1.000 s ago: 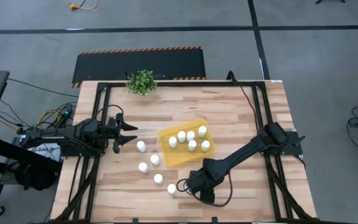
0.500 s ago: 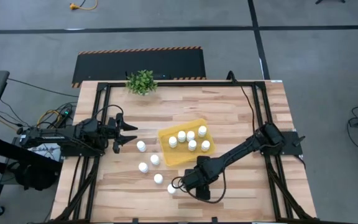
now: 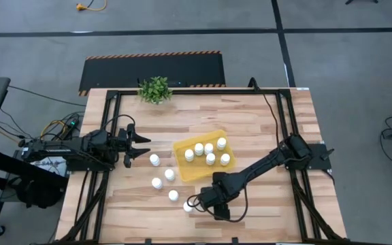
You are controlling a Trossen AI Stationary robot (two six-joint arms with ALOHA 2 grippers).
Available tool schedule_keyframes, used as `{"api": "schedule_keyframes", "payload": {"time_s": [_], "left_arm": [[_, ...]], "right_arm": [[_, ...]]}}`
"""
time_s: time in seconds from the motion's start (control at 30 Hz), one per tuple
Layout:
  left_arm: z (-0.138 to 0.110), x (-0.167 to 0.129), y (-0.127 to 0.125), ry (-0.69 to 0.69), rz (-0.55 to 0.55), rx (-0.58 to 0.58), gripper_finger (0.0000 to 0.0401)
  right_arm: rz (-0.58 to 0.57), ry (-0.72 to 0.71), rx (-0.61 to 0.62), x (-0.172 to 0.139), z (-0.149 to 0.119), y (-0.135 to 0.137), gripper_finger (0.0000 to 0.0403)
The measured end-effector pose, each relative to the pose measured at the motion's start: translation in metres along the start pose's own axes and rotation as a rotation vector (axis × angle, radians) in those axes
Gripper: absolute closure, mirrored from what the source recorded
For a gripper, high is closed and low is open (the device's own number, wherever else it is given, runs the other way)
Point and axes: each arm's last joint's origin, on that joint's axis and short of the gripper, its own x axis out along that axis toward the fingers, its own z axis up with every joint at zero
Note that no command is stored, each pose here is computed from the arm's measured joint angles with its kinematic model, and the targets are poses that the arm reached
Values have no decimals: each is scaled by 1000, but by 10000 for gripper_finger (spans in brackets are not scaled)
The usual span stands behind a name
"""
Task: Pick and place pill bottles into a basket
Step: Put the white pill bottle into the yellow bin
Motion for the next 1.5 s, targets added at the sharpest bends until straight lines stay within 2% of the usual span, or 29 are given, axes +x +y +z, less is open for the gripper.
{"api": "schedule_keyframes", "payload": {"time_s": [0.8,1.5], "left_arm": [[0,0,0,0,0,0,207],[0,0,0,0,0,0,207]], "right_arm": [[11,-27,-72,0,3,1,163],[40,-113,-133,-1,12,2,162]]}}
